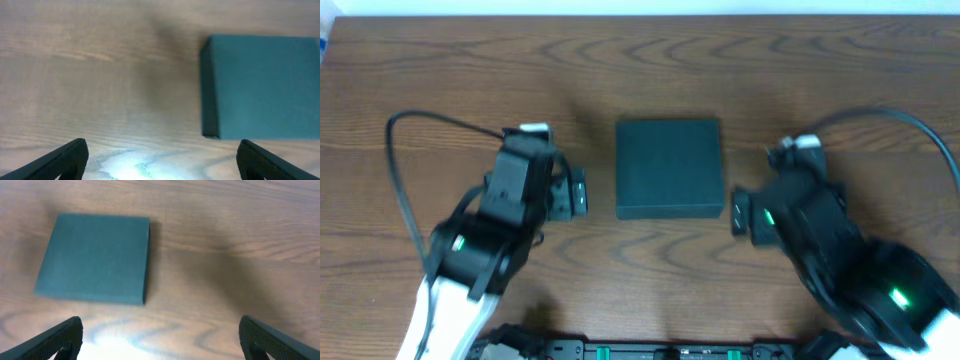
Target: Pack container
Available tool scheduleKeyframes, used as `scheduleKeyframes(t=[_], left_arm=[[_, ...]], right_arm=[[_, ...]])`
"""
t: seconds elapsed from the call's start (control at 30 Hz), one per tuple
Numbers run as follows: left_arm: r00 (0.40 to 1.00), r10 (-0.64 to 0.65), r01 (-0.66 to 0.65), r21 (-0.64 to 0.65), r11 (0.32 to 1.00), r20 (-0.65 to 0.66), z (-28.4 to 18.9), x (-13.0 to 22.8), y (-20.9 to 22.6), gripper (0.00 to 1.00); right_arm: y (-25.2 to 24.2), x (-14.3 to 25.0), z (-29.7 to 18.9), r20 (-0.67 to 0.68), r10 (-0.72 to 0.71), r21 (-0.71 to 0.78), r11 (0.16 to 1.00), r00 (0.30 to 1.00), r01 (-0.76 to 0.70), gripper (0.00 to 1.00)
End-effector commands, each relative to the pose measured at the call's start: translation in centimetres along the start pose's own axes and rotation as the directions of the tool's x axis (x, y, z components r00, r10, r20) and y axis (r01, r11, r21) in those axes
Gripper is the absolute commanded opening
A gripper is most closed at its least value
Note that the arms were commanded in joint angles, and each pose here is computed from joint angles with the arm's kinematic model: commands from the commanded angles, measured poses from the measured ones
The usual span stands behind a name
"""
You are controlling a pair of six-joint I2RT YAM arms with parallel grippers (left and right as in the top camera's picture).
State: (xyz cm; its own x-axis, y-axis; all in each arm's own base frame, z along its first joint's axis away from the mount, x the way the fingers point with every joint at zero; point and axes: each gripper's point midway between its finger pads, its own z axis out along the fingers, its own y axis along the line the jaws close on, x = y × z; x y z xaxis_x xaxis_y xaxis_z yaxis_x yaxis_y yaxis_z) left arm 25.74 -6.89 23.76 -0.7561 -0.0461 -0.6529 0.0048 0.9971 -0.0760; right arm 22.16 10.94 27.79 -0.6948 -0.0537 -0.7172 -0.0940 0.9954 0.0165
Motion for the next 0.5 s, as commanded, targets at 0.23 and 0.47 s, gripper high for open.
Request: scheduleKeyframes(t=[0.23,0.47], left_arm=[[0.996,0.05,-0.055,0.072,0.996,0.068,-3.9,3.4,0.1,0.96],[0.996,0.077,-0.076,0.037,0.996,-0.034,-3.8,5.8,1.1,0.96]], right_arm=[[-3.2,2.6,-6.0,0.075,0.082,-0.097,0.992,0.994,-0.075,0.99],[-1.7,3.9,-6.3,0.003,0.071,-0.192,0.979,0.997,-0.069,0.99]])
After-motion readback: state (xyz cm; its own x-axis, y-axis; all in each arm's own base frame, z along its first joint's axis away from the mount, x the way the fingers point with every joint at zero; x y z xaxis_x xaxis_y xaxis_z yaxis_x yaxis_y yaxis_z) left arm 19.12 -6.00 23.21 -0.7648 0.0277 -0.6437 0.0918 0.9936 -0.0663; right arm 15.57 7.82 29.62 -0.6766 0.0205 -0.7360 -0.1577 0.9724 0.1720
